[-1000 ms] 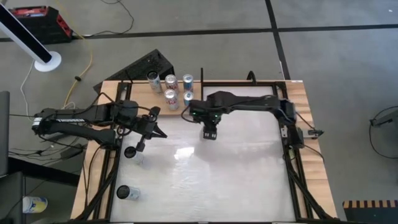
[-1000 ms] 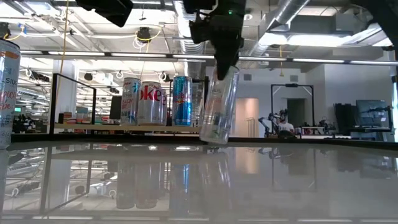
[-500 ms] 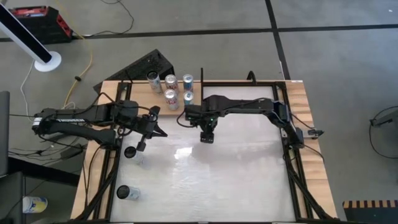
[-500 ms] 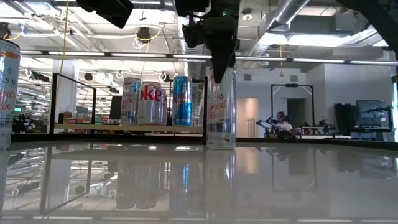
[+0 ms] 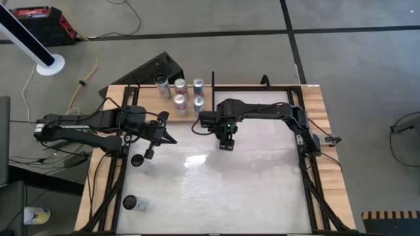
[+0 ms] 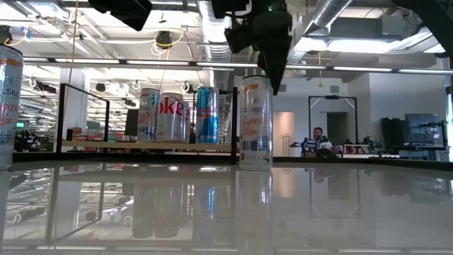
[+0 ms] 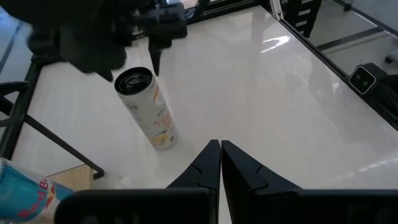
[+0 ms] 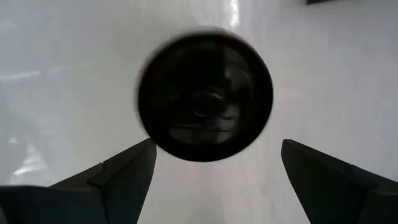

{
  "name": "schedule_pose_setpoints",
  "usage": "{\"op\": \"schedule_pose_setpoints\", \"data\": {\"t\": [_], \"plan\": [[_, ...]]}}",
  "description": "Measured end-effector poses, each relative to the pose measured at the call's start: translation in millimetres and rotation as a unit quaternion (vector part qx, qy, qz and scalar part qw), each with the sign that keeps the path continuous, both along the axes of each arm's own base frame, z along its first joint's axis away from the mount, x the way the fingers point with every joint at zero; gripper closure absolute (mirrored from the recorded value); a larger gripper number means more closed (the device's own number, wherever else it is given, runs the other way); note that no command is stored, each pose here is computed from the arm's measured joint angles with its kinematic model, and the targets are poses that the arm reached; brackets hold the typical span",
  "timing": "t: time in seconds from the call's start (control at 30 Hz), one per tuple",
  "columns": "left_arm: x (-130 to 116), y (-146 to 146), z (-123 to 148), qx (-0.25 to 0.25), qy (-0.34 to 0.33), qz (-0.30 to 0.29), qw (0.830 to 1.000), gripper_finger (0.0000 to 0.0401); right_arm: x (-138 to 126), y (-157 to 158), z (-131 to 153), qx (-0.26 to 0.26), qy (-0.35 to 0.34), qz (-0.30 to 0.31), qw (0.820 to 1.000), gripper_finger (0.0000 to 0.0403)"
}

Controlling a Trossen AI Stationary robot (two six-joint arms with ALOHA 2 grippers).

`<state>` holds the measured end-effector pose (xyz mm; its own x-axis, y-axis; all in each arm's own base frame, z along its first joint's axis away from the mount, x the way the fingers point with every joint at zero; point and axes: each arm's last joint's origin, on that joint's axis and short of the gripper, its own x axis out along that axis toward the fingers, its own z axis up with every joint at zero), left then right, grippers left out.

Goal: Place canned beverage on shelf
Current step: Move the bottom right white soda can to the center of the table

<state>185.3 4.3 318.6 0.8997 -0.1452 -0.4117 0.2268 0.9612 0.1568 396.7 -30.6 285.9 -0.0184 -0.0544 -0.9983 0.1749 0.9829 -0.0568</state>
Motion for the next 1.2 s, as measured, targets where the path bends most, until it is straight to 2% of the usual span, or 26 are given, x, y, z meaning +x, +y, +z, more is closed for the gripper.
{"op": "schedule_pose_setpoints", "data": {"t": [0.13,0.3,0.37,0.43,0.5,0.6,0.7,0.8,0.87,1.0,1.07,1.2], "plan": [[0,0,0,0.0,0.001,0.0,1.0,0.0401,-7,0,-4,0.0,0.006,-0.003,1.0,0.004],[-1,0,-2,-0.009,0.014,0.005,1.0,0.0401,-48,13,-6,-0.027,0.014,-0.036,0.999,0.0051],[-2,1,-4,-0.005,0.023,0.016,1.0,0.0401,-74,22,-11,-0.046,-0.016,-0.064,0.997,0.0058],[-2,2,-4,0.004,0.027,0.032,0.999,0.0401,-98,32,-17,-0.051,-0.083,-0.103,0.99,0.0068],[-2,2,-5,0.015,0.031,0.039,0.999,0.0401,-115,41,-30,-0.053,-0.181,-0.138,0.972,0.0078],[-2,3,-5,0.027,0.029,0.036,0.999,0.0401,-122,55,-53,-0.058,-0.335,-0.165,0.926,0.0095],[0,3,-6,0.028,0.028,0.036,0.999,0.0401,-125,67,-72,-0.068,-0.417,-0.168,0.891,0.0122],[3,3,-8,0.027,0.035,0.036,0.998,0.0401,-127,74,-91,-0.103,-0.416,-0.178,0.886,0.0164],[6,3,-11,0.022,0.046,0.038,0.998,0.0401,-128,78,-105,-0.132,-0.396,-0.185,0.89,0.0205],[12,4,-14,0.024,0.053,0.044,0.997,0.0401,-117,81,-130,-0.161,-0.387,-0.202,0.885,0.0319],[15,4,-15,0.026,0.048,0.049,0.997,0.0401,-109,80,-143,-0.176,-0.395,-0.225,0.873,0.0375],[20,5,-15,0.019,0.042,0.055,0.997,0.0401,-98,83,-162,-0.211,-0.44,-0.284,0.825,0.0381]]}}
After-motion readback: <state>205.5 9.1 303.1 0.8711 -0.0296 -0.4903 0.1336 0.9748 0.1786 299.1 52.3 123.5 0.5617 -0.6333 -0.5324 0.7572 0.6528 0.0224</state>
